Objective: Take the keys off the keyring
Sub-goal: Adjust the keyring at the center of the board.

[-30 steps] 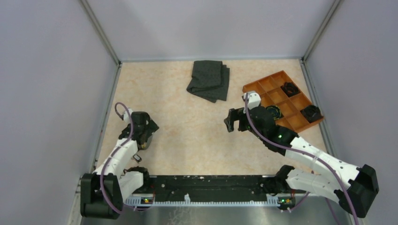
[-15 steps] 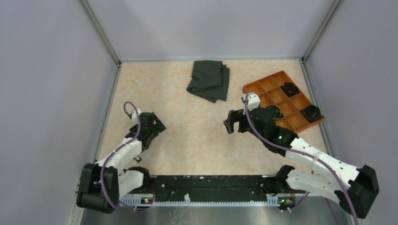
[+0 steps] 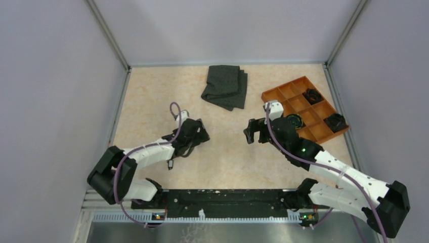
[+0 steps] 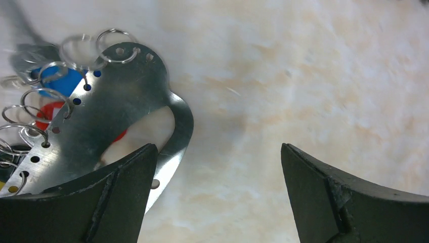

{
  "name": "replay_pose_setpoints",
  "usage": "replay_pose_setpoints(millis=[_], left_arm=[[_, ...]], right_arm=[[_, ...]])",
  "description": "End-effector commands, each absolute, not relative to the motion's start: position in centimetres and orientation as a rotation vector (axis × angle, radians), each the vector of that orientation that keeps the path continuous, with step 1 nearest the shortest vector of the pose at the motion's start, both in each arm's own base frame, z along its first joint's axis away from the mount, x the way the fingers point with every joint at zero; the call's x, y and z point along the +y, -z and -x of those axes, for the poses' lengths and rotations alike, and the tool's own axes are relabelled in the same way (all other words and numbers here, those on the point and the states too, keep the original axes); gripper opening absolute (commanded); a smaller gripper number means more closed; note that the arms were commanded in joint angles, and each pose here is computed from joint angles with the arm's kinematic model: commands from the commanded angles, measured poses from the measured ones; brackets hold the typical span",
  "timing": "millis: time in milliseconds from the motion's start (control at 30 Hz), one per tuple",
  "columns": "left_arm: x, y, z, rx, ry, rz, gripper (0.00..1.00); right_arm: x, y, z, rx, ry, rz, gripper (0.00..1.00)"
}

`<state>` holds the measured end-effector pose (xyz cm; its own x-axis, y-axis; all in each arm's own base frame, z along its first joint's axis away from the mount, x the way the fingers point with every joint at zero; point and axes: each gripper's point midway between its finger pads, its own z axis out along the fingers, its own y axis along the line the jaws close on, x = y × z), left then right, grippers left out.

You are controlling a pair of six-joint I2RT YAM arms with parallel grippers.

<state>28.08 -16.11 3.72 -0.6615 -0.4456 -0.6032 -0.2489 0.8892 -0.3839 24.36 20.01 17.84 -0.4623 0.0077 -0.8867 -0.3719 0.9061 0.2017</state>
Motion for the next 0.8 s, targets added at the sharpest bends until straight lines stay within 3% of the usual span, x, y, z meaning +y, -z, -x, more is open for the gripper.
replay_pose_setpoints(millis=[0, 133, 333, 467, 600, 700, 767], left_arm=[[-22.4, -3.0, -25.2, 2.47, 0.534, 0.385, 0.98], [-22.1, -5.3, -25.9, 2.44, 0.486, 0.329, 0.98], [-16.8, -7.6, -27.6, 2.362, 0.263, 0.311, 0.98], [-13.7, -7.6, -29.2, 2.345, 0.29, 0.328, 0.98], [-14.3, -7.3, -29.8, 2.34, 0.364, 0.238, 0.98], [-14.9, -6.9, -29.8, 2.345, 0.41, 0.196, 0.91], [-14.7, -6.4, -29.4, 2.368, 0.392, 0.187, 0.8]], right_arm=[[19.1, -19.4, -24.9, 1.948, -0.446, 0.195, 0.99], [19.4, -19.5, -24.7, 1.943, -0.487, 0.188, 0.99], [22.8, -18.6, -23.4, 1.956, -0.733, 0.189, 0.99], [26.1, -17.9, -22.3, 1.952, -0.958, 0.206, 0.99], [28.4, -16.8, -22.3, 1.971, -1.074, 0.209, 0.96], [29.8, -15.2, -22.3, 2.017, -1.132, 0.215, 0.9], [30.5, -14.5, -22.2, 2.03, -1.163, 0.214, 0.86]])
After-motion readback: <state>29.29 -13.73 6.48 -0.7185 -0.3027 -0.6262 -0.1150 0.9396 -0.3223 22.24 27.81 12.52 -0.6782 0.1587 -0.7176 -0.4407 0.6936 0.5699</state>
